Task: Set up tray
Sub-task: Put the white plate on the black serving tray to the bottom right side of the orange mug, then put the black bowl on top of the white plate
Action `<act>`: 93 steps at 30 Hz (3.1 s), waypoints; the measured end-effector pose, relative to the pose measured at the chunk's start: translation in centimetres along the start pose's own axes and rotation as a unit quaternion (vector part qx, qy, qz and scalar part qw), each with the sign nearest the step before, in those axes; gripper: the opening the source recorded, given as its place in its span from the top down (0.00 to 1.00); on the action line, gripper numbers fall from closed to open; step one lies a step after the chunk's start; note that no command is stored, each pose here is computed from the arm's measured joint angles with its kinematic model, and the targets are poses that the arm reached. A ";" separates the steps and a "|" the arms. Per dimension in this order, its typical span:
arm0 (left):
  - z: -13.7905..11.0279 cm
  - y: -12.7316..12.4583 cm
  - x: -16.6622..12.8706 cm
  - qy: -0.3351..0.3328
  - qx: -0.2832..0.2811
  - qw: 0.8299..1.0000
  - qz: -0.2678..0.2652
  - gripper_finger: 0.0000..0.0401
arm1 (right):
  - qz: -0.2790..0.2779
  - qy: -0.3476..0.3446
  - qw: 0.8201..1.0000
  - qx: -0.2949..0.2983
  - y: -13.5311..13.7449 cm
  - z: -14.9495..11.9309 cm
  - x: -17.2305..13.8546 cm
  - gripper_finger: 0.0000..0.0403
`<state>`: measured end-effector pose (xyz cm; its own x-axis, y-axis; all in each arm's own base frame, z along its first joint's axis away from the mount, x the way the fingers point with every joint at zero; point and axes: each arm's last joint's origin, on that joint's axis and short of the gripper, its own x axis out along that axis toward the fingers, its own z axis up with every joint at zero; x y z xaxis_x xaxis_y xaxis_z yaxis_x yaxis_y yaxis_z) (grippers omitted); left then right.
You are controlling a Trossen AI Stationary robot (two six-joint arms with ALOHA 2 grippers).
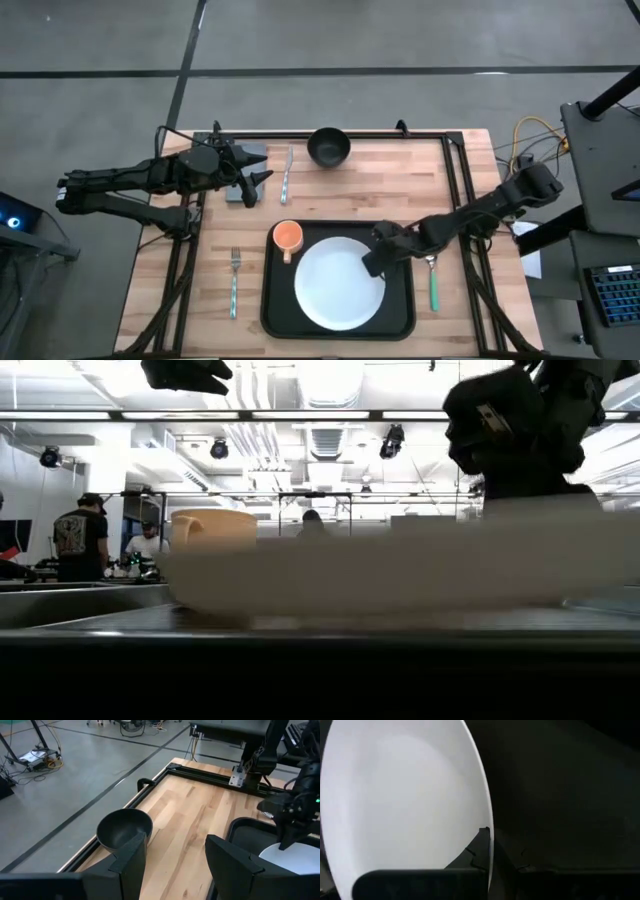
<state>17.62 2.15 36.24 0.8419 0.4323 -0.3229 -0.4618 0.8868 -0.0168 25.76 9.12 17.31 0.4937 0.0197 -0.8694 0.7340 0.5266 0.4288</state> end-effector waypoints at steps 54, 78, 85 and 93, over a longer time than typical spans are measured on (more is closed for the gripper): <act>0.0 0.0 0.0 0.001 -0.009 1.000 0.000 0.54 | -0.022 0.020 0.999 -0.038 -0.7 1.1 1.4 0.93; -0.7 -1.0 5.1 0.082 0.054 0.995 0.000 0.54 | -0.011 -0.174 0.983 -0.060 1.7 6.3 -13.7 0.68; 1.6 -0.2 10.6 0.179 0.139 0.973 0.053 0.54 | 0.053 -0.212 0.971 -0.100 2.7 7.2 -19.6 0.67; 5.3 1.9 15.5 0.289 0.214 0.933 -0.003 0.54 | 0.075 -0.233 0.957 -0.152 3.1 7.7 -22.2 0.71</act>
<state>31.27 11.37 36.25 0.4964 0.3772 -0.7819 -0.1997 0.9261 0.3200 20.70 3.83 39.81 0.7896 -0.2296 -0.5691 0.5035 0.7725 0.3869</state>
